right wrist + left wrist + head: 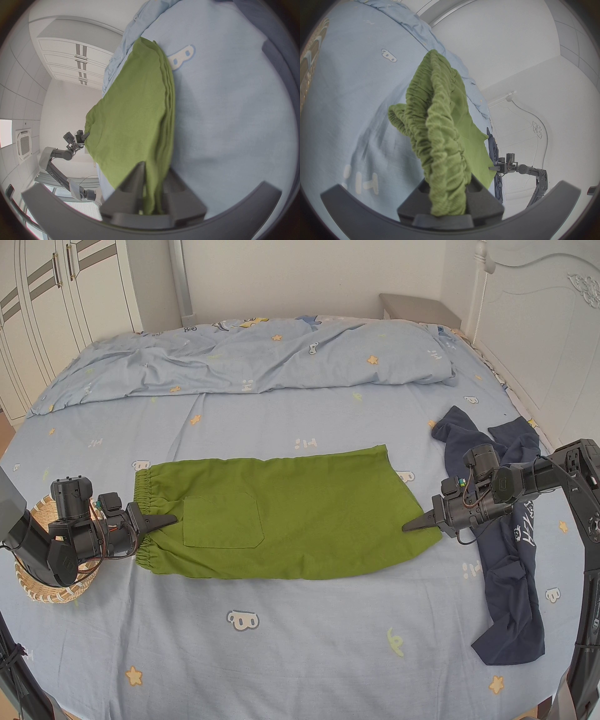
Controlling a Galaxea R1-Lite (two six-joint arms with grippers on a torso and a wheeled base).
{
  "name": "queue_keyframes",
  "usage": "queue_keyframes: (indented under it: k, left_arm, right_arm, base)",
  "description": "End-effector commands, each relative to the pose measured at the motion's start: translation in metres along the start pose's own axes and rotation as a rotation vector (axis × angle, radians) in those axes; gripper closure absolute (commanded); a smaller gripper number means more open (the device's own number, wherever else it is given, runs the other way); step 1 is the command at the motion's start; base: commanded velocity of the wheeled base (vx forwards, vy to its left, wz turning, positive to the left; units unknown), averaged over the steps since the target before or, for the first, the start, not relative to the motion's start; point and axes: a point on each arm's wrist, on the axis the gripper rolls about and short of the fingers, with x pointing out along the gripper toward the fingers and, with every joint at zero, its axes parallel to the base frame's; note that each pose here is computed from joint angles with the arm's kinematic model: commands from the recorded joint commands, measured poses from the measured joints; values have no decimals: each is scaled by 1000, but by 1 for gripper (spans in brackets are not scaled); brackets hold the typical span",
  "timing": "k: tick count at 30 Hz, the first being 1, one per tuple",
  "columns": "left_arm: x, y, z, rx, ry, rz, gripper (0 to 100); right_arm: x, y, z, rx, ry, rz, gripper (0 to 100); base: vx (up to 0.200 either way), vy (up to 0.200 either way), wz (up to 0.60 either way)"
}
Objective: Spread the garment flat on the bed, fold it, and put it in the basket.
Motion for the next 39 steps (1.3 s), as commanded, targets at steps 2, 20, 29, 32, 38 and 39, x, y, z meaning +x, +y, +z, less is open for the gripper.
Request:
queue_keyframes:
  k: [2, 20, 29, 32, 38, 39]
  left_arm:
    - [1, 1, 0, 0, 0, 0, 100]
    - [-39, 9, -2, -104, 79, 43, 100]
    - [-75, 0, -60, -89, 176, 94, 100]
    - [-86, 1, -86, -82, 225, 111, 100]
    - [-101, 7, -121, -76, 306, 146, 100]
    - [-102, 7, -124, -76, 314, 148, 100]
  right_arm:
    - [-8, -2, 4, 4, -21, 21, 100]
    - [-69, 56, -36, 19, -3, 18, 100]
    - [-78, 73, -119, 76, 119, 22, 100]
    - [-74, 74, -150, 72, 146, 32, 100]
    - [-71, 75, -200, 64, 172, 44, 100]
    - [-72, 74, -207, 69, 175, 44, 100]
  base:
    - [0, 0, 0]
    - [0, 0, 0]
    - [0, 0, 0]
    - [0, 0, 0]
    - [0, 0, 0]
    - [0, 0, 0]
